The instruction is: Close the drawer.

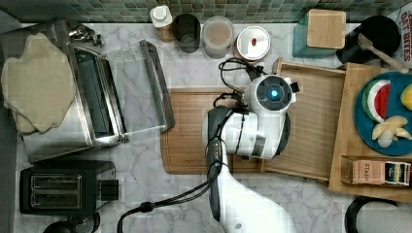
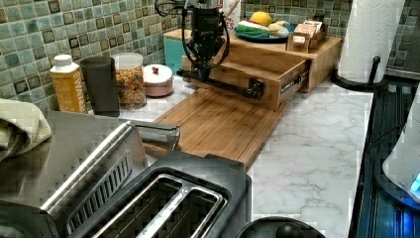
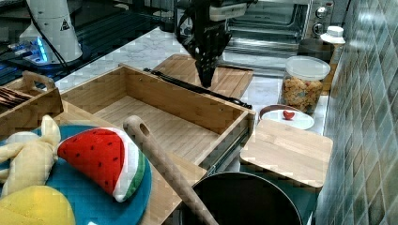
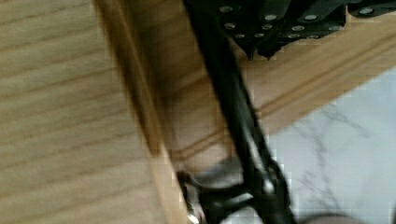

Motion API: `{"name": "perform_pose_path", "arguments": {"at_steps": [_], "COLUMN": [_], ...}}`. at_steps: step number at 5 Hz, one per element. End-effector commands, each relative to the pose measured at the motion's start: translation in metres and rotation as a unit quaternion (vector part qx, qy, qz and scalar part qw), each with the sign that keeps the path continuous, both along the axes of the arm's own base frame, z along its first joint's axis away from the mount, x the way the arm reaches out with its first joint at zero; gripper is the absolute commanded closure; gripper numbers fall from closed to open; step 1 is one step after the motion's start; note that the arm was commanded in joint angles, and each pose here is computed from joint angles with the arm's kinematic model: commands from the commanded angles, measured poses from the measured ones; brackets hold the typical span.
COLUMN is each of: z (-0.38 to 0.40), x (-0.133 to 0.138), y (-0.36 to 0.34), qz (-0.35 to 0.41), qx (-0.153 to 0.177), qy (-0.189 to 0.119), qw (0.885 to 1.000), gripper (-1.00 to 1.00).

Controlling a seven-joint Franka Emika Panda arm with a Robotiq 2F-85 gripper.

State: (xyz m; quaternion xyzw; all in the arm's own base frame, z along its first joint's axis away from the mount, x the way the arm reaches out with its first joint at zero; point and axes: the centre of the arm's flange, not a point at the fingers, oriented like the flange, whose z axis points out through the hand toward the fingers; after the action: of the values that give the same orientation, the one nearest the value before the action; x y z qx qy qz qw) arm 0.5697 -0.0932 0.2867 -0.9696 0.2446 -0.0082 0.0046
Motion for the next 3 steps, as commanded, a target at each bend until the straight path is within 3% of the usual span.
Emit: {"name": "perform_pose_path", "arguments": {"at_steps": [1, 3], "z": [0.006, 0.002], "x": [-0.015, -0.021], "y": [0.009, -0.025], "qz": [0.005, 0.032], "qx": [0.028, -0.017], "qy": [0.021, 0.017], "qw": [0.999, 0.999], "gripper": [1.0, 1.0]}}
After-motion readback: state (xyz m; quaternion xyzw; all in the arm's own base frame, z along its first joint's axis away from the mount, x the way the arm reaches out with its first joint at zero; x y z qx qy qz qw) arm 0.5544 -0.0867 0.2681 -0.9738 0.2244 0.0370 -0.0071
